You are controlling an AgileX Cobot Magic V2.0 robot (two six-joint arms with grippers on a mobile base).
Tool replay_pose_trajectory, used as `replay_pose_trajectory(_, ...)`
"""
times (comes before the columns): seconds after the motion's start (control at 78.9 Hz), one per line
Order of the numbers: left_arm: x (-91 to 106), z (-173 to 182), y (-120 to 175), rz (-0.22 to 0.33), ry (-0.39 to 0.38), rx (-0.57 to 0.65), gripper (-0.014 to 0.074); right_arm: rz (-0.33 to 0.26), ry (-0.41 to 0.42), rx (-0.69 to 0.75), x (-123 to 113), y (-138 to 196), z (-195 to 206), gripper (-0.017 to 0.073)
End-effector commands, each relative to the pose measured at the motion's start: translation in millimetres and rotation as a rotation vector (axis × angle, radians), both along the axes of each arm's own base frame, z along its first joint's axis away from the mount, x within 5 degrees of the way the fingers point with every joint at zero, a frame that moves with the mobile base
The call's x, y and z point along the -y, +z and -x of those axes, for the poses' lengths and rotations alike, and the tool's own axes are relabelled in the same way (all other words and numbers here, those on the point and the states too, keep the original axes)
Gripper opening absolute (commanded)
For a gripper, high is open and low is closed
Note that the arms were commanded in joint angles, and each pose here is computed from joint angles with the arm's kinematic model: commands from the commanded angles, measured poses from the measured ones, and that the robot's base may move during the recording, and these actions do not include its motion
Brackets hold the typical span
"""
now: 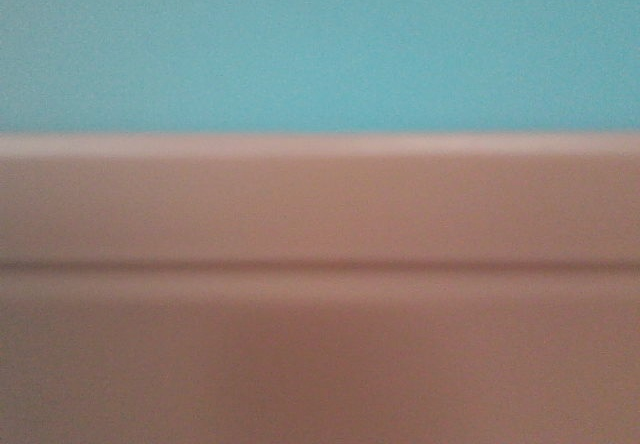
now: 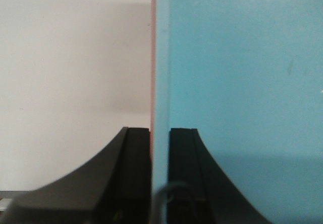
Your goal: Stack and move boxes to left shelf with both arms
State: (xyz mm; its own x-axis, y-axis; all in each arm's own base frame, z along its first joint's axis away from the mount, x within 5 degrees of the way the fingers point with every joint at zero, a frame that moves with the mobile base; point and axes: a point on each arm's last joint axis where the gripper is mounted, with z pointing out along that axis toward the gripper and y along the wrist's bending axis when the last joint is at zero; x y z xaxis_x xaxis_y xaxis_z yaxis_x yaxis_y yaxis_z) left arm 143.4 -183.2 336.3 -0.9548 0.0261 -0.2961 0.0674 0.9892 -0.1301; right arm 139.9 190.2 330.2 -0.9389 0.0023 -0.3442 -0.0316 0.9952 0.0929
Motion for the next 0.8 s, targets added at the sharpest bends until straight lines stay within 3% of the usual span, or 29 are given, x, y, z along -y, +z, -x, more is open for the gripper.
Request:
replay_pose_trajectory(0.0, 2.1, 17, 16, 0.092, -0.007, -0.091, -0.0007, -0.042, 0.002, -0.031, 3, 19, 12, 0.007)
replay_pose_trajectory(0.139, 4.1, 20, 16, 0.114, -0.011, -0.125, -0.0007, -0.042, 0.003, -0.033, 3, 19, 12, 0.007)
replay_pose_trajectory(0.393, 10.9, 31, 16, 0.107, -0.07, -0.123, -0.0007, -0.043, 0.036, -0.035, -1, 19, 19, 0.007)
replay_pose_trajectory(0.785, 10.5, 32, 17, 0.121, -0.043, -0.133, -0.0007, -0.053, 0.042, -0.038, -6, 19, 27, 0.007)
